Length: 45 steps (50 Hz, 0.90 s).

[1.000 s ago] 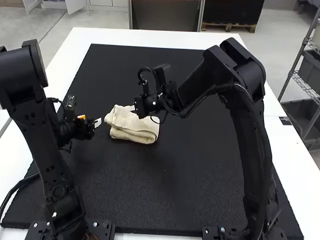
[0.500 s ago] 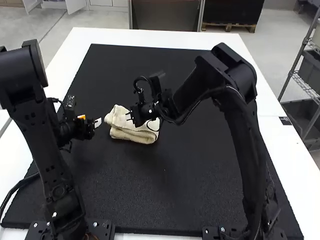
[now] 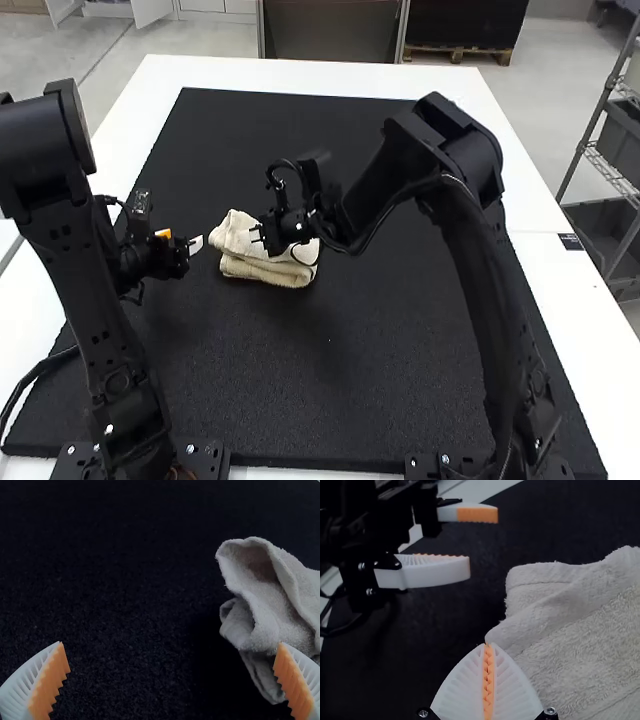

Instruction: Fold the towel.

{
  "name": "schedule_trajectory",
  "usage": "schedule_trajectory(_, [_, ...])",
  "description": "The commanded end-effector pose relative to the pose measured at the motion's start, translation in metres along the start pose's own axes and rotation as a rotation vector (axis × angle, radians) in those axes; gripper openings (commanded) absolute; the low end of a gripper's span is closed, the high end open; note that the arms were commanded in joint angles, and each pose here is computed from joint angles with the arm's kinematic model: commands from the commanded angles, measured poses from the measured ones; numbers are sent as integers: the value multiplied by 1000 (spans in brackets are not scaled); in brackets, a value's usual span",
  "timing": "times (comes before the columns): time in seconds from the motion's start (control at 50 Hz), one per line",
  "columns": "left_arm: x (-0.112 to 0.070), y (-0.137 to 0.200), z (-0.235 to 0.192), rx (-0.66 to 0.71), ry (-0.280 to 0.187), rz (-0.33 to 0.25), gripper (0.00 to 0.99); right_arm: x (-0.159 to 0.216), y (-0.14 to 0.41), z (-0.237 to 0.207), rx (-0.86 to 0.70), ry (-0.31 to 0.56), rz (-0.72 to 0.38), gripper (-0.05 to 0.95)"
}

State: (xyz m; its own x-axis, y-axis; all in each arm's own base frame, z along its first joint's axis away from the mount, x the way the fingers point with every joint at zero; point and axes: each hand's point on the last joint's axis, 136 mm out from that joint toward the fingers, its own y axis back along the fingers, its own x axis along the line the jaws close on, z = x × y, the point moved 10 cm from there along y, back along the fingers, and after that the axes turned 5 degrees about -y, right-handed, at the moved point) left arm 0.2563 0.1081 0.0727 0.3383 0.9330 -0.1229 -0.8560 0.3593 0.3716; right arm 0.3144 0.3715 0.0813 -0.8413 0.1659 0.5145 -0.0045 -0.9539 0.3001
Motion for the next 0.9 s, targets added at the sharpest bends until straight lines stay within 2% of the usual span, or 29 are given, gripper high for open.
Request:
schedule_trajectory(0.0, [-4, 5, 6, -28, -21, -15, 959, -2, -4, 4, -16, 8, 21, -20])
schedule_trajectory(0.52, [-5, 5, 4, -29, -15, -25, 959, -22, -12, -27, 19, -30, 4, -20])
schedule_trajectory(0.88, [-5, 6, 4, -31, -17, -24, 959, -12, -8, -7, -20, -20, 20, -20])
